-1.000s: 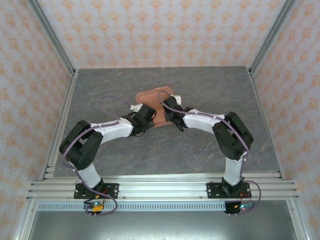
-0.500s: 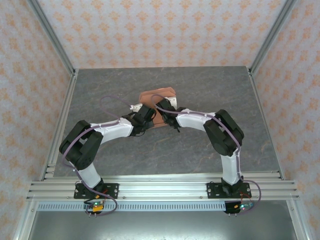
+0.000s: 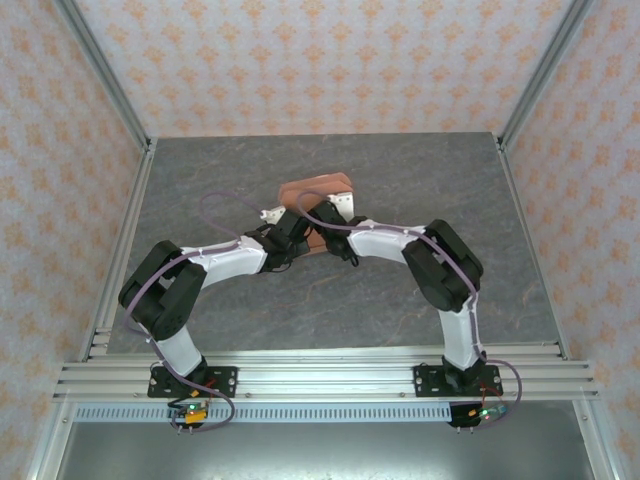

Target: Fold the paper box

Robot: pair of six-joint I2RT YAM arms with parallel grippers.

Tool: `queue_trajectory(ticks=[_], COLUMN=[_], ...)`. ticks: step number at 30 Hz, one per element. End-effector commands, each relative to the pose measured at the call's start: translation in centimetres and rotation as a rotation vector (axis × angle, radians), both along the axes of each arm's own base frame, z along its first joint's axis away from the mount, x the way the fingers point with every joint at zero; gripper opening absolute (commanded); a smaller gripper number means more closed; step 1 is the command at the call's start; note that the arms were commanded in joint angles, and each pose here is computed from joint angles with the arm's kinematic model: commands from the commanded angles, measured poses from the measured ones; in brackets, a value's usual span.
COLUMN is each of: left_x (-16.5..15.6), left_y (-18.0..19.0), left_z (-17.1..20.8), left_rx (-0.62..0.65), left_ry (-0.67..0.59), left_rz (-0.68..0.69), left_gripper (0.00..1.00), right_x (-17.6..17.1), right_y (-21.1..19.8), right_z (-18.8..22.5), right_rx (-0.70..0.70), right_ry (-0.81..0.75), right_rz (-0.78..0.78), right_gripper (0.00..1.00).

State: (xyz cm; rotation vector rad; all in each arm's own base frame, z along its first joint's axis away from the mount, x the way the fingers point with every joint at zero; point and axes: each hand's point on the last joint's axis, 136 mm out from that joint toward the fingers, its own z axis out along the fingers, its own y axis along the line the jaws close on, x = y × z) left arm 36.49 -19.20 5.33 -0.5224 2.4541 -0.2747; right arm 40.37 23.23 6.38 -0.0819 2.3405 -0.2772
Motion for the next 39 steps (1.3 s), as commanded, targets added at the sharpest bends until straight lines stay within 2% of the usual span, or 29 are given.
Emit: queue_trajectory(ticks=[1,6,10,13,21,32,39], left_x=[-0.5,-0.4,-0.4,-0.5,-0.5,-0.2,-0.1], left_y=[0.3,0.1,-0.1,0.0,0.2,-0.2,-0.2], left_z=[-0.4,-0.4,-0.5,-0.4,-0.2,-0.2,-0.2], left_rx=[0.026,0.016,0.013,0.017,0.021,0.020,0.025], left_ry=[0.016,0.015,0.017,0.016,0.014,0.018,0.018], left_rz=[0.008,0.004,0.001,0.001,0.003,-0.005,-0.002], left_gripper=[0.00,0.00,0.00,0.00,0.00,0.00,0.00], right_x=[0.0,-0.1,0.6,1.0,1.4,3.0,3.2], right_y=[0.6,0.5,0.6,1.3,1.8,0.3,-0.1], right_z=[5.1,7.2,6.5,5.8,3.2,0.5,-1.2], right_rx=[0.198,0.338,0.316,0.307,0.236,0.002,-0.119], right_ry=[-0.078,-0.067,-0.030,-0.008,0.046,0.054,0.074], right_rz=[-0.001,-0.002,-0.006,0.017,0.045,0.010,0.002], right_gripper=[0.51,0.53,0.53,0.48,0.37,0.26,0.25])
